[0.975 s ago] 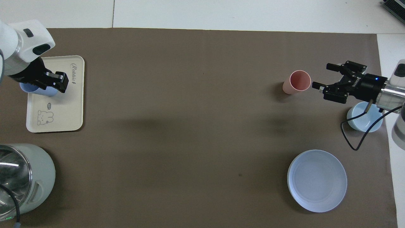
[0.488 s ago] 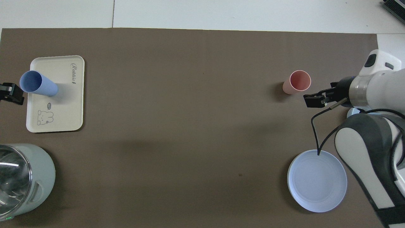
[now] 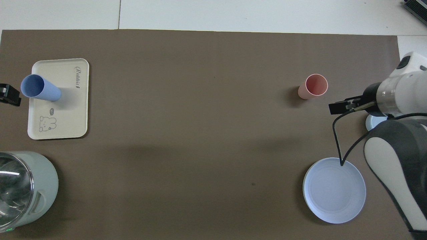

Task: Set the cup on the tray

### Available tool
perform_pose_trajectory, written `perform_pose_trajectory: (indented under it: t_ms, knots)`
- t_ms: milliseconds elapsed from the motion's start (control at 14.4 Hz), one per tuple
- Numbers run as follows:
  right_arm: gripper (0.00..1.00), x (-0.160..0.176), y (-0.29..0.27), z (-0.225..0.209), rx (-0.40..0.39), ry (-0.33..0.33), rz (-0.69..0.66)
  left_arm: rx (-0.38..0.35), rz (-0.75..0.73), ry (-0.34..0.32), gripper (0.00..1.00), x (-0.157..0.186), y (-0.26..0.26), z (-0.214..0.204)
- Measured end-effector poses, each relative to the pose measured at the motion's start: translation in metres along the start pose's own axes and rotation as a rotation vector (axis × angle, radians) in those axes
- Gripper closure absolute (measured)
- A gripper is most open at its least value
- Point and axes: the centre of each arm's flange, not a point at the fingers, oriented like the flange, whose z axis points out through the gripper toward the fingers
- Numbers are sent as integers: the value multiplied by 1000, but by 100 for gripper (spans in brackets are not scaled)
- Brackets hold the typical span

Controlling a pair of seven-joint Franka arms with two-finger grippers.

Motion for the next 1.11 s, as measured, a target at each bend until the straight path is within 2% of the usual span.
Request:
perform_pose_trajectory:
  t_ms: [209, 348, 627, 836, 1114]
  knots:
    - [0, -13, 18, -23, 6, -52, 41, -8, 4, 4, 40, 1, 7, 0]
    - [0, -15, 23, -24, 16, -59, 59, -41, 4, 6, 40, 2, 13, 4]
    - [0, -15, 22, -21, 21, -68, 81, -52, 10, 13, 40, -1, 26, 28]
    - [0, -15, 21, -20, 22, -69, 81, -66, 25, 11, 40, -7, 37, 28]
    - [0, -16, 20, -23, 22, -65, 79, -155, 8, 0, 40, -15, 39, 15]
